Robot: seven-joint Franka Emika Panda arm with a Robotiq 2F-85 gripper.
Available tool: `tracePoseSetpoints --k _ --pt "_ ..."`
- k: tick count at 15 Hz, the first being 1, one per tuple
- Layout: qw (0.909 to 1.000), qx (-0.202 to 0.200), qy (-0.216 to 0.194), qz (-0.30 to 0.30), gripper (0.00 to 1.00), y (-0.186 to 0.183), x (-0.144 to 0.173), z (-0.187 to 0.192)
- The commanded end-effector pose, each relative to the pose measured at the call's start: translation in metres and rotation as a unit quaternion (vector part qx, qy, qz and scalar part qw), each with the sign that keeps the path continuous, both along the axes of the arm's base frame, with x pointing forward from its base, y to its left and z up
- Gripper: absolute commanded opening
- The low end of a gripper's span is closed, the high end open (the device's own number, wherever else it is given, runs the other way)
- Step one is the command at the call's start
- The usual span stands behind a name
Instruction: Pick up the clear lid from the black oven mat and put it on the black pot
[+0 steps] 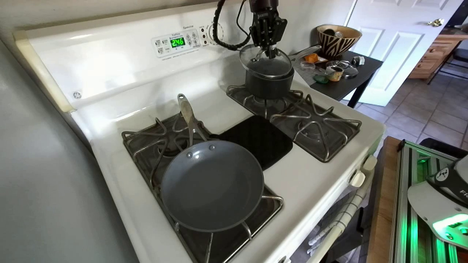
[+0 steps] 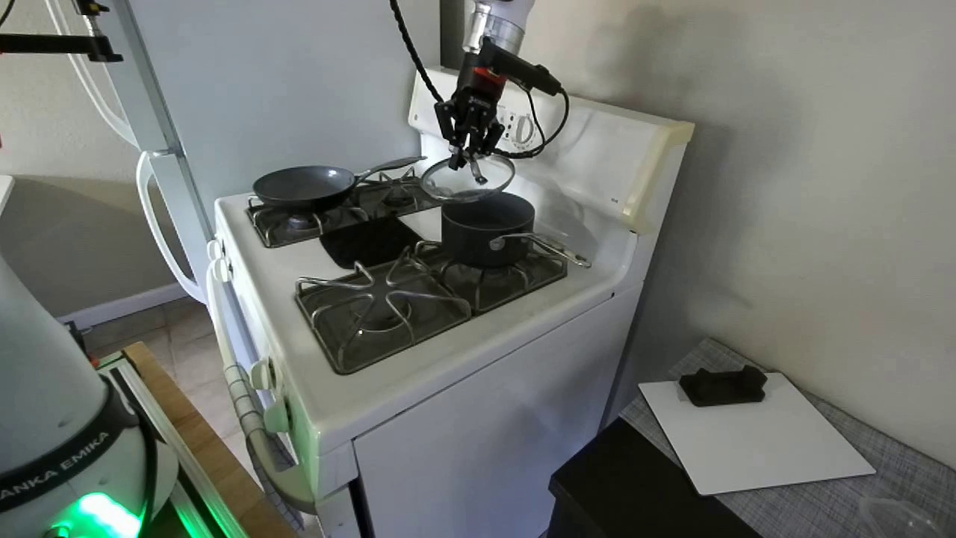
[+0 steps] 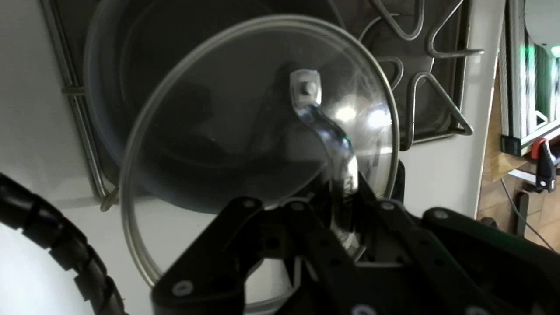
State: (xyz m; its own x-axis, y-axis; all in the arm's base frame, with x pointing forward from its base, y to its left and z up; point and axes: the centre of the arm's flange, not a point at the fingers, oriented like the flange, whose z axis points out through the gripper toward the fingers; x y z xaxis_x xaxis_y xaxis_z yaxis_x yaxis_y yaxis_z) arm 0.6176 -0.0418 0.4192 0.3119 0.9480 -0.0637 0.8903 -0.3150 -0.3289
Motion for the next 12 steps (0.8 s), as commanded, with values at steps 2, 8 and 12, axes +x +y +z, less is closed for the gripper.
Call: tracePoseSetpoints --k 2,8,12 --pt "0.9993 0.000 -0.002 0.039 0.00 -0.017 0.011 -0.001" --pt "0.9967 -0.006 -0.003 0.081 0.00 -0.028 0.008 -0.011" --pt "0.9947 -0.014 0.003 0.101 0.00 -0.034 0.009 -0.018"
